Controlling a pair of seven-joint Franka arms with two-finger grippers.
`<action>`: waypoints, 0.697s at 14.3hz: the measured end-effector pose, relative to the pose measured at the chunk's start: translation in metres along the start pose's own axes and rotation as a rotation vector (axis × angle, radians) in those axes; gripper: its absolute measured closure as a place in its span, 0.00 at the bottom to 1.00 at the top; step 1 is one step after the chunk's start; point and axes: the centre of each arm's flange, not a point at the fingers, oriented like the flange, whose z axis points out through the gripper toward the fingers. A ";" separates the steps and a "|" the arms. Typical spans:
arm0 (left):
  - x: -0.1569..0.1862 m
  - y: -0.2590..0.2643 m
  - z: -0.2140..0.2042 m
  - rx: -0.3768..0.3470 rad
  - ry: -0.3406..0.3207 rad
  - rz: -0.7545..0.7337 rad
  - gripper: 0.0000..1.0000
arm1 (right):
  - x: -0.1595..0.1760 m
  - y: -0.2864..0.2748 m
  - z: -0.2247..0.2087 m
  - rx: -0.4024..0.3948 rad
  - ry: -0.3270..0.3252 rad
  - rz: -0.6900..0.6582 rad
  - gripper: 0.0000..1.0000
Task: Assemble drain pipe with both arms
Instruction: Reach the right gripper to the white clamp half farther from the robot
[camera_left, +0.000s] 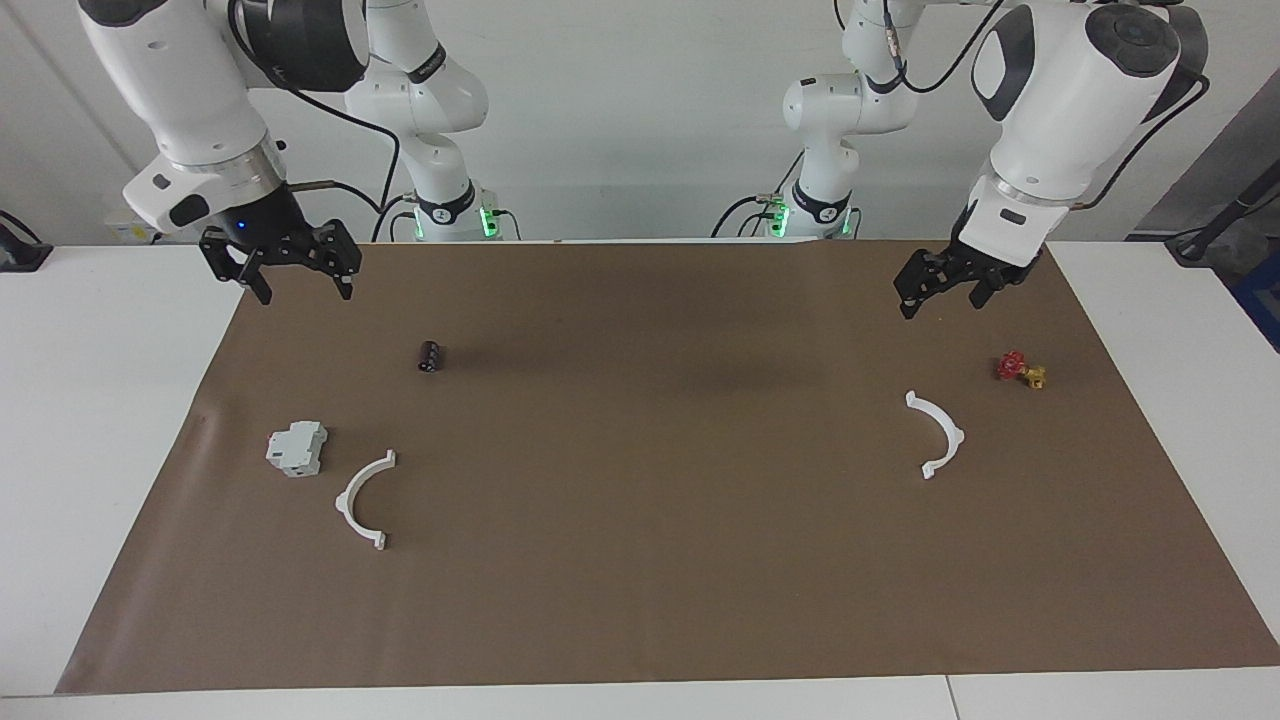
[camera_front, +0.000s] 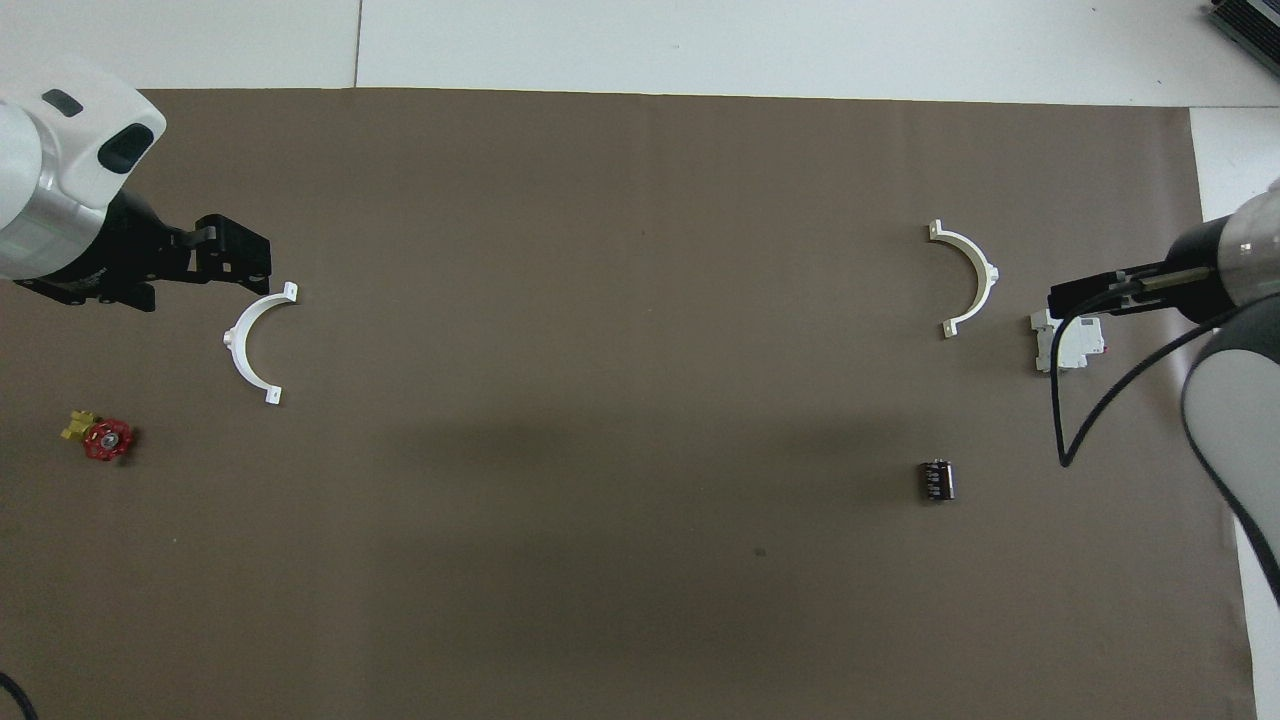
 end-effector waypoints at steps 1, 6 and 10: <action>0.000 0.000 0.000 0.000 0.000 0.000 0.00 | 0.012 0.000 0.028 -0.004 0.014 -0.028 0.00; 0.000 0.000 0.000 0.000 0.000 0.000 0.00 | 0.055 0.012 0.165 -0.028 0.073 -0.122 0.00; 0.000 0.000 0.000 0.000 0.000 0.000 0.00 | 0.054 0.041 0.214 0.016 0.072 -0.158 0.00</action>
